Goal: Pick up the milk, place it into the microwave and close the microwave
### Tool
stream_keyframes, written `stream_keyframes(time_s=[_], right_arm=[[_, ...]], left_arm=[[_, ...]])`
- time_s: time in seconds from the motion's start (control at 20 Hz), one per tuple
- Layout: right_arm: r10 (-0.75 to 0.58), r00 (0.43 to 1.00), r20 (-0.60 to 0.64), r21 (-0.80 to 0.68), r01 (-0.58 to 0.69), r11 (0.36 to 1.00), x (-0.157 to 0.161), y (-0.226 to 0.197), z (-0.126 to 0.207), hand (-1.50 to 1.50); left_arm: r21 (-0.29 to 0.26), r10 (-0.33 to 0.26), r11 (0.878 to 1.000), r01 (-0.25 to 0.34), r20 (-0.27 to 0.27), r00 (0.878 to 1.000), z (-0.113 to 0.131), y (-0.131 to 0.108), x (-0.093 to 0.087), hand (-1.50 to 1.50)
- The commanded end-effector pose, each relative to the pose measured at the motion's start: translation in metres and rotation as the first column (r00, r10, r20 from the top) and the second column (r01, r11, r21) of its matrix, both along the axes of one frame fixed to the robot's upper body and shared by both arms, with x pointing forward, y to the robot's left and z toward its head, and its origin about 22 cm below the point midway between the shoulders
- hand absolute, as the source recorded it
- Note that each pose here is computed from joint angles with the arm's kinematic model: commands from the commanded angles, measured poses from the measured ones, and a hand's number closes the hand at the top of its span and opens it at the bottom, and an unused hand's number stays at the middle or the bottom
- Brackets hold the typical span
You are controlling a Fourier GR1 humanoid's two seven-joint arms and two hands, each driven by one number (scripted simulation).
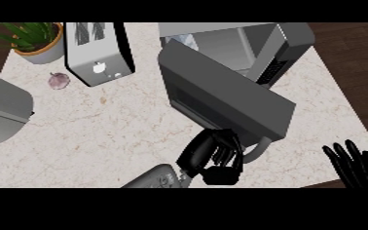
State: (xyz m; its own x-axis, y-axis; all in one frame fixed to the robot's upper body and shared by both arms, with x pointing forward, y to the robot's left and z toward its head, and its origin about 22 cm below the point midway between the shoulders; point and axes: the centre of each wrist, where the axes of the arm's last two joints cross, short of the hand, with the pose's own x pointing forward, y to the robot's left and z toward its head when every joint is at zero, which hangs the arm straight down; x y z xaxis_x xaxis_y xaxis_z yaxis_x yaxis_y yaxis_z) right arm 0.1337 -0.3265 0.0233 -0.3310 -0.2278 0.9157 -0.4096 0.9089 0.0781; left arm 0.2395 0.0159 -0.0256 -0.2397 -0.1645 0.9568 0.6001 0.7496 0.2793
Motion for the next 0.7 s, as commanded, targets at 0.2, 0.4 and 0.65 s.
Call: stream_keyframes(time_s=[0.2, 0.4, 0.65], right_arm=[[0.032, 0.999, 0.017, -0.014, -0.032, 0.999, -0.001, 0.000, 0.027, -1.50], [0.043, 0.999, -0.011, 0.008, -0.043, 0.999, -0.003, 0.008, 0.026, -1.50], [0.039, 0.999, 0.005, 0.002, -0.039, 0.999, 0.001, 0.012, 0.040, -1.50]], left_arm=[[-0.092, 0.119, 0.989, -0.113, 0.062, 0.991, 0.031, -0.018, 0.029, 1.50], [-0.104, 0.167, 0.982, -0.159, 0.076, 0.983, 0.049, -0.022, 0.052, 1.50], [-0.111, 0.224, 0.970, -0.216, 0.070, 0.972, 0.050, -0.019, 0.069, 1.50]])
